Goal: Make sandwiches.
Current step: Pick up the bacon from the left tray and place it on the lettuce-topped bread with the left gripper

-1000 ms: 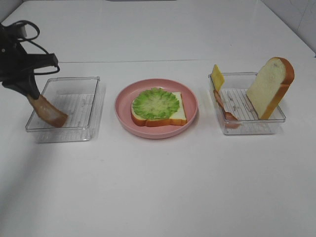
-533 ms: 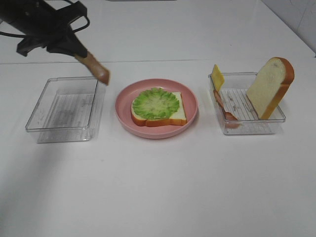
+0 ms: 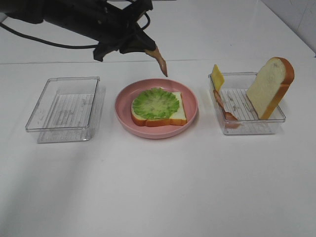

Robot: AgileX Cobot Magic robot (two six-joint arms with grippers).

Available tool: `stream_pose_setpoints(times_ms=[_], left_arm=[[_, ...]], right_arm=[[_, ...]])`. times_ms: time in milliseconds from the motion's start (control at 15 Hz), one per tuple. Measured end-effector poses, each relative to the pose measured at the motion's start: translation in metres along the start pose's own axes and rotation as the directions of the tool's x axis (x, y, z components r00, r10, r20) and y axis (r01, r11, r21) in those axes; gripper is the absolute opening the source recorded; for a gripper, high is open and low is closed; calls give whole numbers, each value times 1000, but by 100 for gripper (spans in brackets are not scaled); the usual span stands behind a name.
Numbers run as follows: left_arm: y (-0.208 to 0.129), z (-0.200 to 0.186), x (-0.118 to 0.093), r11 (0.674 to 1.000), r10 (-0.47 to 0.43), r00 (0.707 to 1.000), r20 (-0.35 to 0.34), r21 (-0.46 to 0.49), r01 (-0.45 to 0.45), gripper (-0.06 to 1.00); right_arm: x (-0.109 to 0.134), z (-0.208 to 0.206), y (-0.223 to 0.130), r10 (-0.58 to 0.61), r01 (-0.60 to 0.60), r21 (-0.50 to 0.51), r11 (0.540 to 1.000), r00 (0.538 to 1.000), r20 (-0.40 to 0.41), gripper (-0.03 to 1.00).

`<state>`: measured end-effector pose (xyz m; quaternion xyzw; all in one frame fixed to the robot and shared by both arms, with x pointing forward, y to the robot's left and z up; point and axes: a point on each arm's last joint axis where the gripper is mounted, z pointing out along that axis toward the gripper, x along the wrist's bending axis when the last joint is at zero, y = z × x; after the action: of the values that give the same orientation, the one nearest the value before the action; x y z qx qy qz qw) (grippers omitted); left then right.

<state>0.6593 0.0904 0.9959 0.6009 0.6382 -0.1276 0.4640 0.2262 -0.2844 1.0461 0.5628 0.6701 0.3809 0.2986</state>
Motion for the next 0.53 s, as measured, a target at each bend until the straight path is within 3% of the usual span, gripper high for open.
stream_pose_setpoints(times_ms=[267,533], left_arm=[[-17,49,-4,998,-22,999,45,67,19,0],[-27,63,11,991,14,1000,0,132,-14,0]], right_arm=[[0,0,0,0,0,0,1000,1000,0,87],[0,0,0,0,0,0,1000,1000,0,87]])
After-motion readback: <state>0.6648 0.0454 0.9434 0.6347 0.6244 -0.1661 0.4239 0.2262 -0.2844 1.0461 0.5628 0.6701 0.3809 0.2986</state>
